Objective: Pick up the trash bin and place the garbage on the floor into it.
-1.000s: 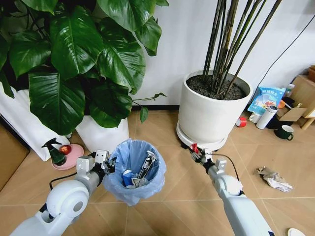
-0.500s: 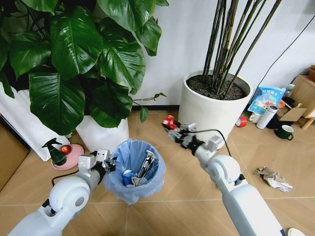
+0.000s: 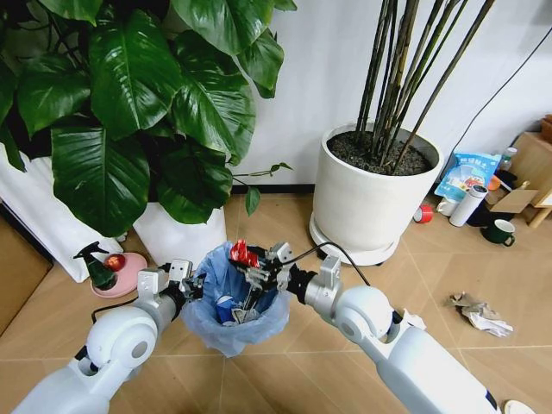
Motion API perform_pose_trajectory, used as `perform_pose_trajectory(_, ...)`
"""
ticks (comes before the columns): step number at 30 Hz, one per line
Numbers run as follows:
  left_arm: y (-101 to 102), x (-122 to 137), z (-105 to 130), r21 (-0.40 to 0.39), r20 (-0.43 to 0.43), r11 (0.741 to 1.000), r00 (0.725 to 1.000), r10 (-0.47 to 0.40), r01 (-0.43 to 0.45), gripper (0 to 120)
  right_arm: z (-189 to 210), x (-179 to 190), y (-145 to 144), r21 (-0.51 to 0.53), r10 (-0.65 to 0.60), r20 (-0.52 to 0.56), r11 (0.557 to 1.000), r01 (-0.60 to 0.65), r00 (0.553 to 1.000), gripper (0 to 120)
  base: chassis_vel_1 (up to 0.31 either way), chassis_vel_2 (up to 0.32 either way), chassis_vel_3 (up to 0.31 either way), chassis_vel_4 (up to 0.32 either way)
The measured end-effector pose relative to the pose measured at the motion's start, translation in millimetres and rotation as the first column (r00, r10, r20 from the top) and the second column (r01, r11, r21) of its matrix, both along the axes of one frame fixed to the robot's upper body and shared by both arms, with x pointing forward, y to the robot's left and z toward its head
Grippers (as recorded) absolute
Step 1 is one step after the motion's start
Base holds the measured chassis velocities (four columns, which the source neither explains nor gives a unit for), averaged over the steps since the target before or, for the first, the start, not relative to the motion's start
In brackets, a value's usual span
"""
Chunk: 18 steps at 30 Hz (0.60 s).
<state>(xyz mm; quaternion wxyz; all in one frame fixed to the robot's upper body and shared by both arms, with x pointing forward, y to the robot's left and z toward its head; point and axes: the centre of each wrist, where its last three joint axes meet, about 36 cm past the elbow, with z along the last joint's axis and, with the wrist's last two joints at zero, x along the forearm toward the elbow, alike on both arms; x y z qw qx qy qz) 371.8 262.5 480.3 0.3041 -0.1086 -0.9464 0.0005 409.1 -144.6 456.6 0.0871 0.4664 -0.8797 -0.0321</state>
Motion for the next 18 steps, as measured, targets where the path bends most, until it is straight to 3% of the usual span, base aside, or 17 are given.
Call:
perform_pose_trajectory(7, -1.3, 0.0, -0.6, -0.007, 0.0, 1.0, 1.0, 0.003, -0.003, 0, -3.5, -1.8, 0.3, -0.011, 0.005, -0.008, 1.0, -0.005, 1.0, 86, 0.0, 0.0, 0.0, 0.0)
perform_pose_trajectory(9, -1.5, -0.4, -0.3, -0.006, 0.001, 1.0, 1.0, 0.002, -0.002, 0, -4.0, -1.2, 1.1, -0.009, 0.003, -0.009, 1.0, -0.003, 1.0, 98, 0.0, 0.0, 0.0, 0.0)
perform_pose_trajectory(12, -0.6, -0.1, 0.5, -0.004, 0.004, 1.0, 1.0, 0.005, -0.005, 0, -2.0, 0.8, 0.9, 0.0, -0.01, -0.001, 1.0, 0.01, 1.0, 100, 0.0, 0.0, 0.0, 0.0)
perform_pose_trajectory(15, 0.5, 0.0, 0.8, -0.002, 0.006, 1.0, 1.0, 0.01, -0.01, 0, 8.2, 6.7, -4.1, 0.036, -0.102, 0.026, 0.994, 0.101, 0.994, 100, 0.0, 0.0, 0.0, 0.0)
perform_pose_trajectory(17, 1.2, -0.8, 1.6, -0.001, 0.009, 1.0, 1.0, 0.014, -0.014, 0, 12.8, 7.9, -19.1, 0.043, -0.252, 0.044, 0.967, 0.25, 0.967, 100, 0.0, 0.0, 0.0, 0.0)
perform_pose_trajectory(18, 1.1, -1.3, 2.7, -0.002, 0.015, 1.0, 1.0, 0.017, -0.017, 0, 8.1, 7.5, -32.9, 0.033, -0.361, 0.057, 0.933, 0.359, 0.931, 100, 0.0, 0.0, 0.0, 0.0)
